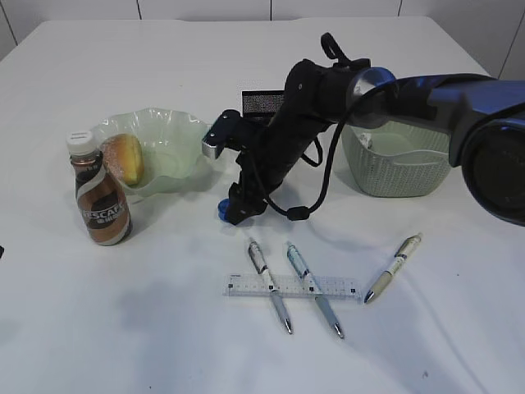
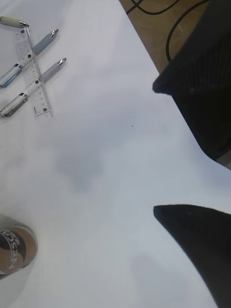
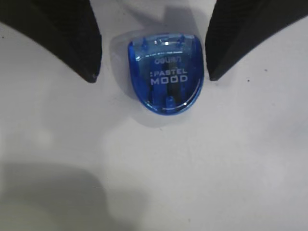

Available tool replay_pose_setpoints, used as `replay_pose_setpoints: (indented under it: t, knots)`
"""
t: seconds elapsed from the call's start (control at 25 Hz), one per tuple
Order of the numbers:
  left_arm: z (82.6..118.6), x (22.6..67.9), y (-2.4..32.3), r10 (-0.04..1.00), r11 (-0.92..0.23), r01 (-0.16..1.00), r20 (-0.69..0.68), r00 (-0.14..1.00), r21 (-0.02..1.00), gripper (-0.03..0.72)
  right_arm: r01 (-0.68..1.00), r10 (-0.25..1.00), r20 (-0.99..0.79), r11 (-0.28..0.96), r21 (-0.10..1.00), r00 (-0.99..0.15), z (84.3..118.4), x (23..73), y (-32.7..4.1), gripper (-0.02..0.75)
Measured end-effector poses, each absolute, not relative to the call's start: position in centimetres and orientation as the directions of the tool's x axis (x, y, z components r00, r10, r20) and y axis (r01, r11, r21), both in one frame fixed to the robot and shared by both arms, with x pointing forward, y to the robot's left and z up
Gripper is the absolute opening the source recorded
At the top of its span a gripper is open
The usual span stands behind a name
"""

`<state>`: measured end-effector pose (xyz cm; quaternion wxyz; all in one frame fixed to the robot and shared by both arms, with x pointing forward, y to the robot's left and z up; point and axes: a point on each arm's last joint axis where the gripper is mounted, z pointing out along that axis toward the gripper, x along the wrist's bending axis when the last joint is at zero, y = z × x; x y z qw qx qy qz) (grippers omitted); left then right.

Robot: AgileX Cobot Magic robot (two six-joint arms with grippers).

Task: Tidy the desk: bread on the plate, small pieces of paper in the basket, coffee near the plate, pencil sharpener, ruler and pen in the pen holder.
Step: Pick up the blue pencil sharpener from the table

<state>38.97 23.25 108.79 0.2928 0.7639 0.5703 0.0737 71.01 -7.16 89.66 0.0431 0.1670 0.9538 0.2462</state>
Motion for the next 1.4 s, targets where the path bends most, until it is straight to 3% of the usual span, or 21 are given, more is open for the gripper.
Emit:
replay_pose_setpoints:
  t: [0.52, 0.68, 0.76, 0.88, 1.4]
  knots:
    - [108.74, 39.01, 23.41, 0.919, -0.191, 0.825, -0.199, 0.341, 0.532, 0.499, 0.289, 0.333, -0.005, 0.826, 0.483, -0.943, 89.65, 71.01, -7.17, 0.529]
    - [108.74, 39.01, 23.41, 0.919, -0.191, 0.825, -0.199, 0.341, 0.532, 0.499, 0.288, 0.331, -0.006, 0.828, 0.482, -0.943, 89.65, 71.02, -7.18, 0.493]
    - [108.74, 39.01, 23.41, 0.919, -0.191, 0.825, -0.199, 0.341, 0.532, 0.499, 0.283, 0.328, -0.011, 0.832, 0.478, -0.945, 89.63, 71.03, -7.22, 0.4]
    - [108.74, 39.01, 23.41, 0.919, -0.191, 0.825, -0.199, 0.341, 0.532, 0.499, 0.28, 0.326, -0.013, 0.833, 0.477, -0.945, 89.62, 71.03, -7.23, 0.361]
    - [108.74, 39.01, 23.41, 0.919, -0.191, 0.825, -0.199, 0.341, 0.532, 0.499, 0.28, 0.326, -0.013, 0.833, 0.477, -0.945, 89.62, 71.03, -7.23, 0.344]
